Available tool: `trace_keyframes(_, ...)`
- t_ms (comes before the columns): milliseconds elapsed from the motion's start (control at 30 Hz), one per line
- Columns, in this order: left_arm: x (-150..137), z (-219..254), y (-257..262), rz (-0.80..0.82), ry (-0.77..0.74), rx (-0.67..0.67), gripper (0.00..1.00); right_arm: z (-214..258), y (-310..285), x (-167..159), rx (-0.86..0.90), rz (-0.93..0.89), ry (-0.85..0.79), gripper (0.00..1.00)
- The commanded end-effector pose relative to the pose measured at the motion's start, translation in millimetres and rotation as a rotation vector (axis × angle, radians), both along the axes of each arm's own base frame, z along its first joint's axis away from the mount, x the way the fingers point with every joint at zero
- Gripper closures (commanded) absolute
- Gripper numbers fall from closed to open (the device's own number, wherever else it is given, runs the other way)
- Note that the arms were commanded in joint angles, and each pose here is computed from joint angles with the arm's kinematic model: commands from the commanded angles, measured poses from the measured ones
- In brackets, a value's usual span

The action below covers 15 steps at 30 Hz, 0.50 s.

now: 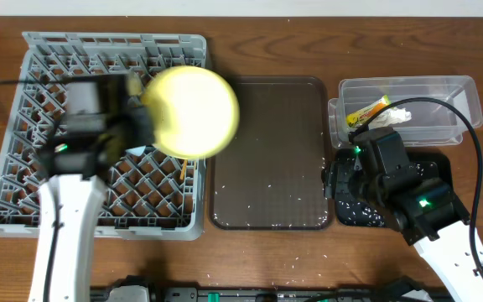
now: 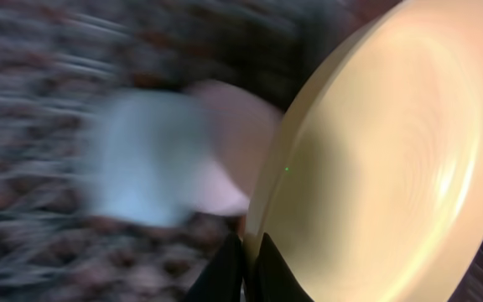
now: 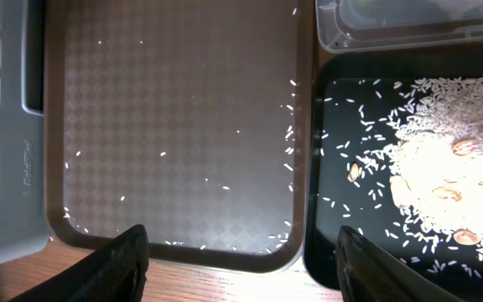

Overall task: Sort waste into correct bins and load items into the dishwasher
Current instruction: 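Stand the yellow plate upright in the rack with the left gripper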

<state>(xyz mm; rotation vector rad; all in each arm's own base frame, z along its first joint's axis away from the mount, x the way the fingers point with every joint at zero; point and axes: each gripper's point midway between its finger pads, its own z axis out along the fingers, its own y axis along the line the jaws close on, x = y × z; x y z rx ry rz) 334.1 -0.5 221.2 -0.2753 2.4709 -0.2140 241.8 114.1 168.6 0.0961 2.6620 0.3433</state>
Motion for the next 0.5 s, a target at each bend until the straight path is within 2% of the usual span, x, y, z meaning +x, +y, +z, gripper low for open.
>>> trace_keyframes(0, -12, 14, 72, 0.199, -0.021, 0.199, 0.93, 2, -6, 5, -0.015, -0.030, -0.018, 0.30)
trace_keyframes(167, -17, 17, 106, 0.301, -0.033, 0.212, 0.92, 3, -14, 8, -0.052, -0.050, -0.034, 0.29)
trace_keyframes(367, -10, 14, 91, 0.215, -0.024, 0.253, 0.93, 4, -15, 11, -0.059, -0.058, -0.050, 0.27)
trace_keyframes(467, -16, 11, 88, 0.214, 0.015, 0.332, 0.93, 4, -16, 11, -0.064, -0.061, -0.052, 0.27)
